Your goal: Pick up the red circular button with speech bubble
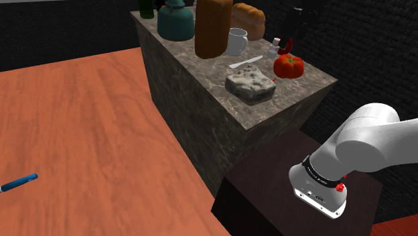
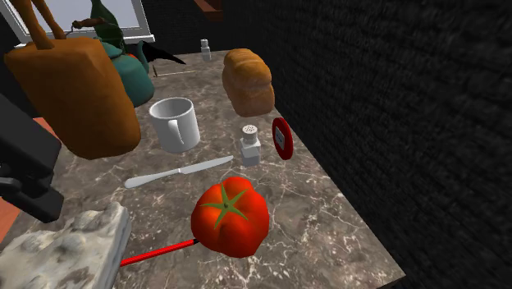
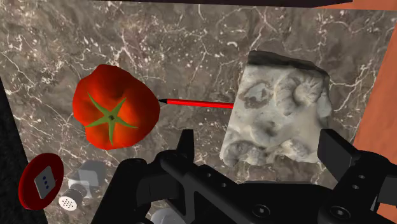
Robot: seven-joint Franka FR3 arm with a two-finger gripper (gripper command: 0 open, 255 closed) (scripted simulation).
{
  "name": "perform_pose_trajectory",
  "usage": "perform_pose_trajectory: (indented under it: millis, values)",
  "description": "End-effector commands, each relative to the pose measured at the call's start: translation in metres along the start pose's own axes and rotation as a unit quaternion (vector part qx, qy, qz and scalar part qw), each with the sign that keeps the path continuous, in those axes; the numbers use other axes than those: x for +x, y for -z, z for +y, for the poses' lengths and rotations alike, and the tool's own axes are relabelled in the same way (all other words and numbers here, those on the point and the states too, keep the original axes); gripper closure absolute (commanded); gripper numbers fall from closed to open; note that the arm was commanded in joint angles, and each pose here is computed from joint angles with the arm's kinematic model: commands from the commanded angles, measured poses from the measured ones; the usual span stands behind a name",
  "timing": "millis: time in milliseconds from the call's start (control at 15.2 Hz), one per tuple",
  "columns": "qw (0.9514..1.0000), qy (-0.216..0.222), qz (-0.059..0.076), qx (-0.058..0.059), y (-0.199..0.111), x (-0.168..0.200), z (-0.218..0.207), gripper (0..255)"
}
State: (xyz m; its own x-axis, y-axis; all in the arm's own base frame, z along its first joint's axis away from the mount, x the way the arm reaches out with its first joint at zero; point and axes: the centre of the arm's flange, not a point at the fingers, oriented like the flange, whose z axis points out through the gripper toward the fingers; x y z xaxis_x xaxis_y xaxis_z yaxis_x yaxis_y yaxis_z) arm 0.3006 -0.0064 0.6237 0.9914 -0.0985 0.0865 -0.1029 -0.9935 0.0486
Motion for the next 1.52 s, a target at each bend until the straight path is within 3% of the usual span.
perform_pose_trajectory:
  millis: [0, 1452]
  values:
    - [1.0000, 0.000, 0.000, 0.000, 0.000, 0.000, 0.000, 0]
    - [0.9985, -0.026, -0.045, 0.015, -0.067, 0.151, 0.252, 0]
